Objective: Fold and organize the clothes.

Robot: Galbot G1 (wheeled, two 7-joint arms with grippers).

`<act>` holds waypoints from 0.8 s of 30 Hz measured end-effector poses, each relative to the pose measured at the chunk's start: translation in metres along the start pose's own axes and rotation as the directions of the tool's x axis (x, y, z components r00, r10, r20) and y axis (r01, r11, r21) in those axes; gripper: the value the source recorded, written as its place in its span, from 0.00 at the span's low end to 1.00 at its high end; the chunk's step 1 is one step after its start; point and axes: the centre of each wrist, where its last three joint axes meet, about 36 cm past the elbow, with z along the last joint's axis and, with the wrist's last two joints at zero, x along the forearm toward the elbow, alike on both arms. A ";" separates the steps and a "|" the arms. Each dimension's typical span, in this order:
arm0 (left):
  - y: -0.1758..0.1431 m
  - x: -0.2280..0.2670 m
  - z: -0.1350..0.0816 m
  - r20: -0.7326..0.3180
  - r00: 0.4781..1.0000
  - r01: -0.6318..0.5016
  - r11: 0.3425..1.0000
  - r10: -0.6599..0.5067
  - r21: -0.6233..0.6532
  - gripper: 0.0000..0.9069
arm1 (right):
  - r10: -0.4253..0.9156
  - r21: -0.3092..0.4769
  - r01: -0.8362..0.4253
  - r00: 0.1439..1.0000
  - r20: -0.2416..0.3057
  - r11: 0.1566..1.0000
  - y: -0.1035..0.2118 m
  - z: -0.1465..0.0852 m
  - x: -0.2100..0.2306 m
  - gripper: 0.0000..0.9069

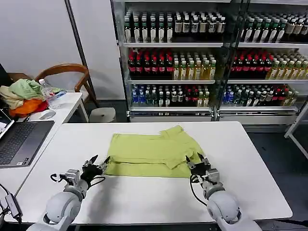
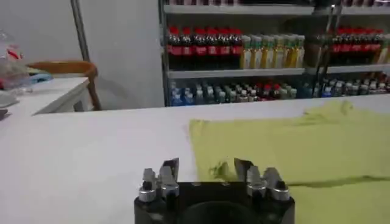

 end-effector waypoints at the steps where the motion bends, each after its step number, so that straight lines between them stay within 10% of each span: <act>1: -0.003 0.003 0.001 -0.009 1.000 0.000 1.000 0.000 0.000 1.00 | -0.001 -0.002 0.001 1.000 -0.006 1.000 0.002 0.002 0.005 1.00; 8: -0.015 0.011 0.007 -0.066 0.997 0.028 1.000 -0.028 -0.008 1.00 | 0.021 -0.016 -0.022 0.998 -0.056 1.000 0.006 0.013 0.029 1.00; 11: -0.014 0.012 0.009 -0.086 0.995 0.045 0.999 -0.046 -0.013 1.00 | 0.027 -0.023 -0.029 0.997 -0.077 0.999 0.008 0.016 0.035 0.00; 14: -0.014 0.012 0.009 -0.095 0.994 0.057 0.998 -0.058 -0.015 0.04 | 0.033 -0.035 -0.036 0.996 -0.088 0.999 0.010 0.017 0.038 0.00; 24: -0.017 0.005 0.014 -0.110 0.992 0.063 0.998 -0.063 -0.002 0.04 | 0.049 -0.060 -0.057 0.991 -0.124 0.997 0.008 0.020 0.041 0.00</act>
